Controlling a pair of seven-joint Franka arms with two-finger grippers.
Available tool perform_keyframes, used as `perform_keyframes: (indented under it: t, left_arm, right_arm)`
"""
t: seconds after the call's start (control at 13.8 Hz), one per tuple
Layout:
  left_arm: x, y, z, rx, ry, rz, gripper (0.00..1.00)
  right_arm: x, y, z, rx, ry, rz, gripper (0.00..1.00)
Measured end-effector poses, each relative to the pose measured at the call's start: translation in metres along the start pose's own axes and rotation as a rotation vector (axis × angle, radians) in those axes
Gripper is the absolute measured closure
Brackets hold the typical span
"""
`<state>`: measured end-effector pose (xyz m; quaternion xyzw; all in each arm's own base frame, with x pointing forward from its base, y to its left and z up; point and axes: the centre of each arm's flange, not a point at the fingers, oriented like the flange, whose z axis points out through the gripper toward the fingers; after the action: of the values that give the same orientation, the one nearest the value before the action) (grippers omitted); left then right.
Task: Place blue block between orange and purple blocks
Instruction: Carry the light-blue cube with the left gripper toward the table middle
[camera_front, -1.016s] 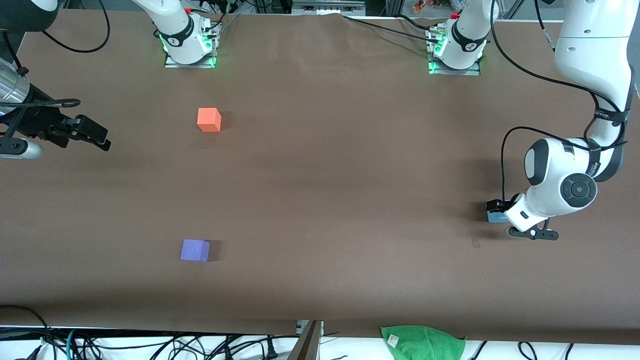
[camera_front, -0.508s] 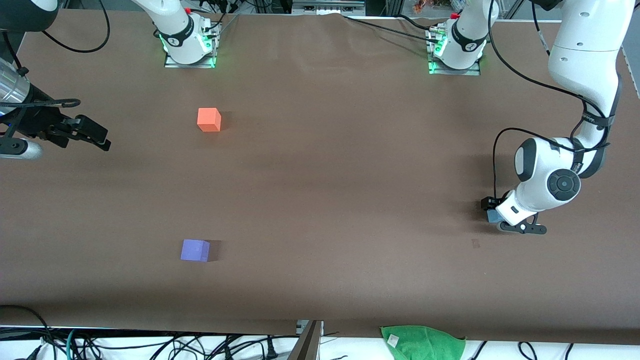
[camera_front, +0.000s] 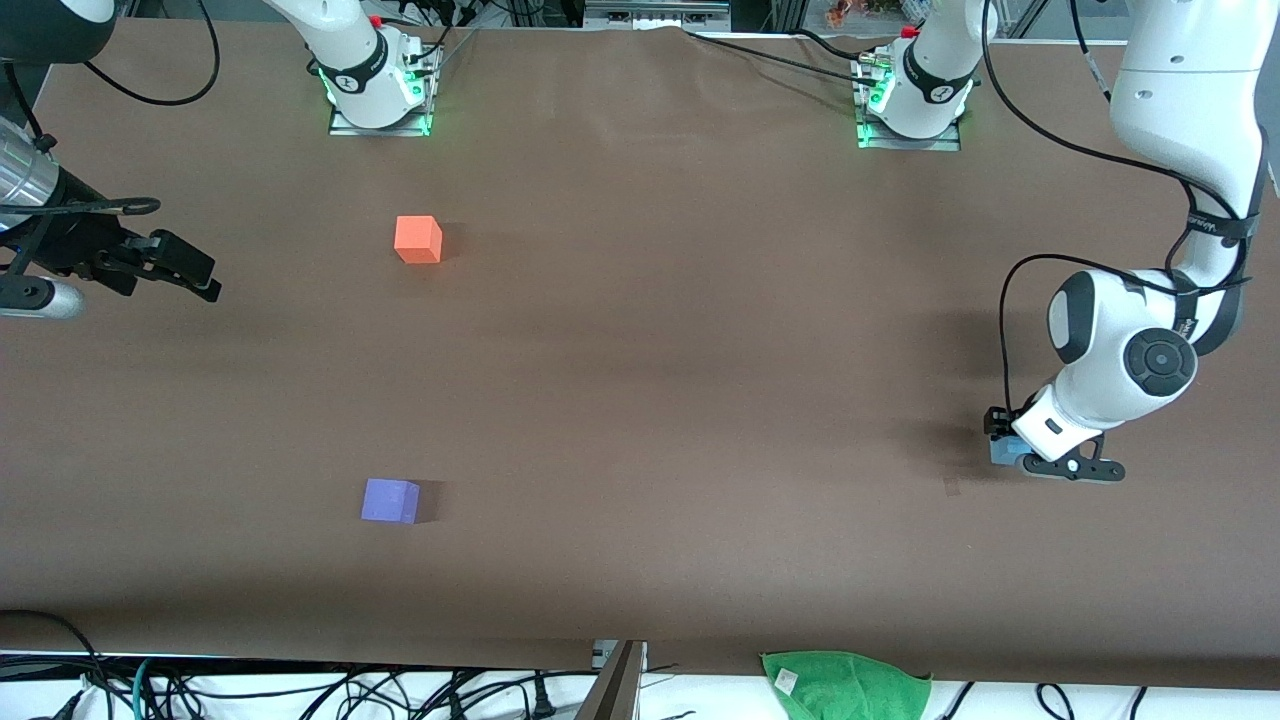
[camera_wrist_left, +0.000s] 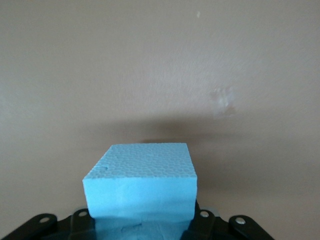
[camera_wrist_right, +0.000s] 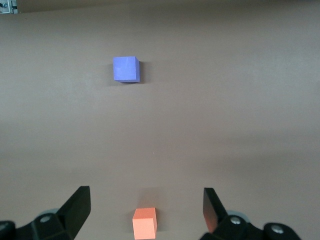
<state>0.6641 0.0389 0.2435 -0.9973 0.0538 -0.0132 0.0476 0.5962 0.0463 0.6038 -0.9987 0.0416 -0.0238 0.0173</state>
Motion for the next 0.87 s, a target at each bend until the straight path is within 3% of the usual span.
perform_keyframes:
  t: [0.15,0.36,0.65,0.87]
  left_arm:
    - [0.010,0.012,-0.014,-0.001,0.020,0.018,0.41]
    - [0.020,0.064,-0.030,-0.019,-0.009,0.089,0.41]
    - [0.033,0.199,-0.092,-0.042,-0.018,0.130,0.41]
    - [0.002,0.331,-0.095,-0.072,-0.038,0.098,0.41]
  right_arm:
    - [0.000,0.001,0.000,0.000,0.000,0.002,0.00]
    - [0.000,0.002,0.000,0.000,0.000,0.003,0.00]
    - [0.000,0.002,0.000,0.000,0.000,0.004,0.00]
    - [0.002,0.002,0.005,-0.002,-0.007,0.004,0.00]
